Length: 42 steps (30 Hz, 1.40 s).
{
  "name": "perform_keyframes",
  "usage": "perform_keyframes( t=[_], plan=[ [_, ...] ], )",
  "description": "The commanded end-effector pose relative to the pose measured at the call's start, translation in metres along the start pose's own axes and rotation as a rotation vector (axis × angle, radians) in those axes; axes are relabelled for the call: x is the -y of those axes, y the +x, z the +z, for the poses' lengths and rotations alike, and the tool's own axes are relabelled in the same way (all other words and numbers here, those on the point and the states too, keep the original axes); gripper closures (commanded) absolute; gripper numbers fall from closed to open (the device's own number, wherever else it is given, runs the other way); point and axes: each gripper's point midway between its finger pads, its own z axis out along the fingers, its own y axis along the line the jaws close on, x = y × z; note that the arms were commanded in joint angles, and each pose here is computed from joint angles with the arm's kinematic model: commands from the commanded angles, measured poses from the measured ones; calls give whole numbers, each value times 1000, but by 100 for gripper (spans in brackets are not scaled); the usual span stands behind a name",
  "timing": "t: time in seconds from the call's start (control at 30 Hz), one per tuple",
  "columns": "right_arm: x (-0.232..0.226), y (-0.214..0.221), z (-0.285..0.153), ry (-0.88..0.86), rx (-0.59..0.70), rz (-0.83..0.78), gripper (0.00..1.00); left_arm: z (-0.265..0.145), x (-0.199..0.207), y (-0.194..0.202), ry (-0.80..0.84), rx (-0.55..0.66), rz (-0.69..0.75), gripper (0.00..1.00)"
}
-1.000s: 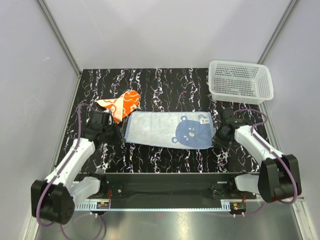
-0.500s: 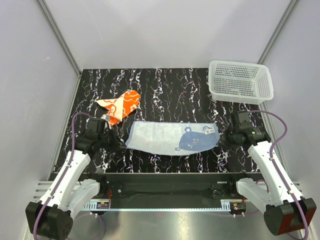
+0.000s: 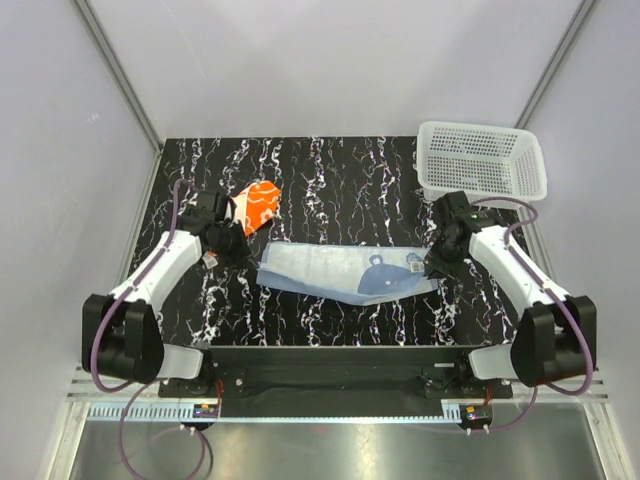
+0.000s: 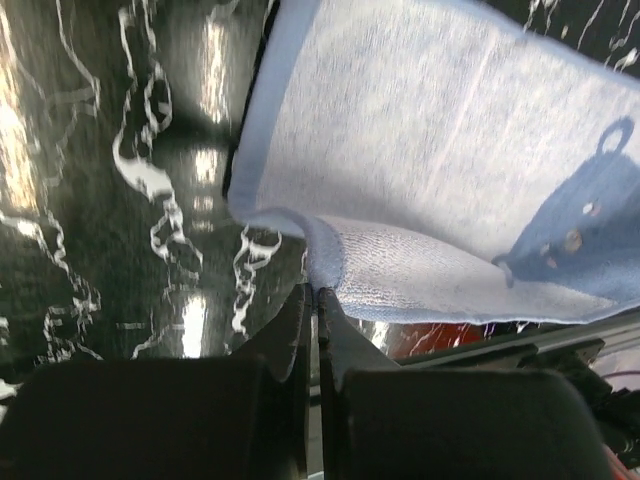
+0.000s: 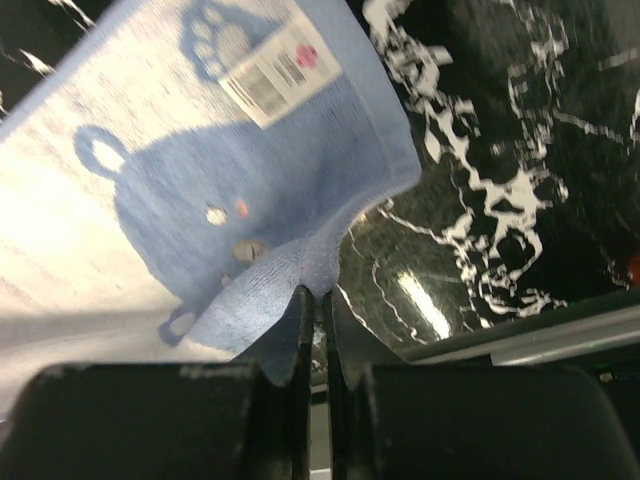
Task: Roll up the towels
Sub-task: Fold the towel
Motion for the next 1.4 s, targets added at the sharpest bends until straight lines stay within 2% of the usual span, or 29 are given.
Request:
perform_keyframes(
  t=[0.0,0.3,1.0,1.07,1.1,1.17,1.2,1.23,1.3,1.33,1.37],
  plan=[
    [-18,-34,-1,-8,83,-43,100,1,15,-38,40,50,59,100],
    [-28,-57,23,28,62,-81,100,19,26,-80,13,47,75,100],
    [-36,-83,51,29,26,-73,100,58,19,-109,-64,1,76,100],
    [-37,-84,58,35,11,-77,94,61,16,-111,-79,-2,74,100],
    [-40,-87,58,31,16,-77,80,63,16,-113,-87,-4,73,100],
    [-41,-90,62,41,12,-77,70,65,14,-118,-104,0,70,100],
    [-46,-95,59,34,24,-78,64,66,14,-122,-112,4,69,97],
    [-43,-100,59,51,33,-72,57,67,15,-124,-112,6,70,85],
    [-46,-112,54,59,59,-66,50,65,18,-133,-115,17,66,71],
    [-43,-115,52,81,67,-65,48,65,18,-136,-120,21,65,62],
    [-41,-120,49,95,77,-59,44,64,17,-138,-127,25,65,46]
  ],
)
